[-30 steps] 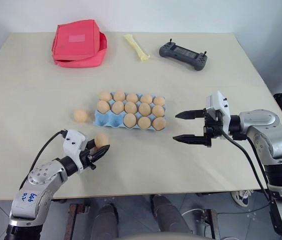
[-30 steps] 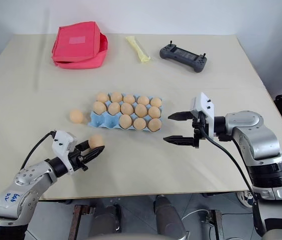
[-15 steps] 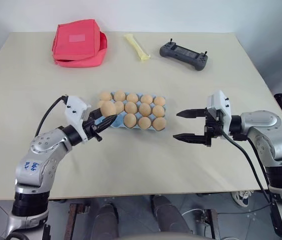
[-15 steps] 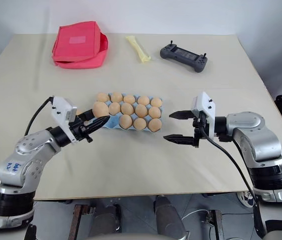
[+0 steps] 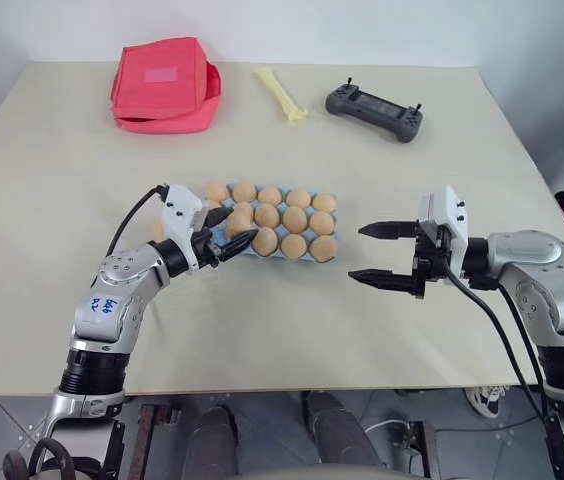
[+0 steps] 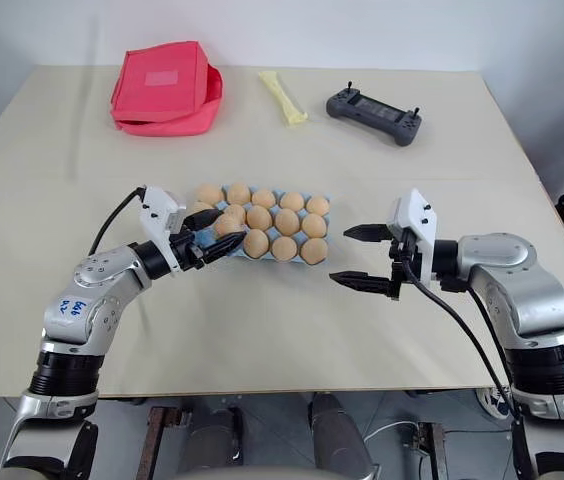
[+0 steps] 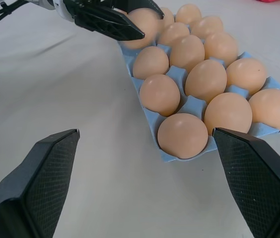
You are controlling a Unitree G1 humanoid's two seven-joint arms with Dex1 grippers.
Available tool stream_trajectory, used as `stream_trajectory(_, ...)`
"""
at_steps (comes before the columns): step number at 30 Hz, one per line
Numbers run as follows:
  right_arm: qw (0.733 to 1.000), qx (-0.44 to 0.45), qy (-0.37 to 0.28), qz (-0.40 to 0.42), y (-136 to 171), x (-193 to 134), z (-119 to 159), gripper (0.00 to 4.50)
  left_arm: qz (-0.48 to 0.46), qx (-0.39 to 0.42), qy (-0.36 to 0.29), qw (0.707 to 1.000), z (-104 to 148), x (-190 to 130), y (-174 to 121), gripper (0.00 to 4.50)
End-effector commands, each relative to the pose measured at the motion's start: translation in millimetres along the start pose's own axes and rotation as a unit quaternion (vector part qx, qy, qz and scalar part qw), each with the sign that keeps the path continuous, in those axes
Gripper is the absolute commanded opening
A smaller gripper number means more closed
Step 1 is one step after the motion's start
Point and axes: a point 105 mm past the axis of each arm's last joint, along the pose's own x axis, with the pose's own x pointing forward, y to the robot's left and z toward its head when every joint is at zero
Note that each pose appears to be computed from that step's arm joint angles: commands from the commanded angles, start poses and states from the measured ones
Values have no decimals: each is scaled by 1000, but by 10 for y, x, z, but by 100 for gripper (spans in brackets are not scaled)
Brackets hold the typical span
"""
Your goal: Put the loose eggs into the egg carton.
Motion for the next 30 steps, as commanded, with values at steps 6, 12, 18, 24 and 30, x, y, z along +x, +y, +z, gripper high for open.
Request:
stream_trajectory(6,1000,-22,-13,-8,-13,-54,131,450,19,32,-29,999,249,-87,51,447)
stream_trajectory(12,1000,-21,-14,-5,-22,-66,129,450,59,52,-21,997,334,-412,210,447)
stream_trajectory(18,1000,-21,-15,-1,-35,-56,125,450,111,38,9,993,243,-902,383,447)
stream_trajectory(24,1000,-21,-17,9,-50,-19,137,450,167,-1,55,984,-26,-1413,524,447)
stream_trajectory(30,1000,-20,-16,15,-48,-9,130,450,194,-22,82,977,-178,-1713,562,447)
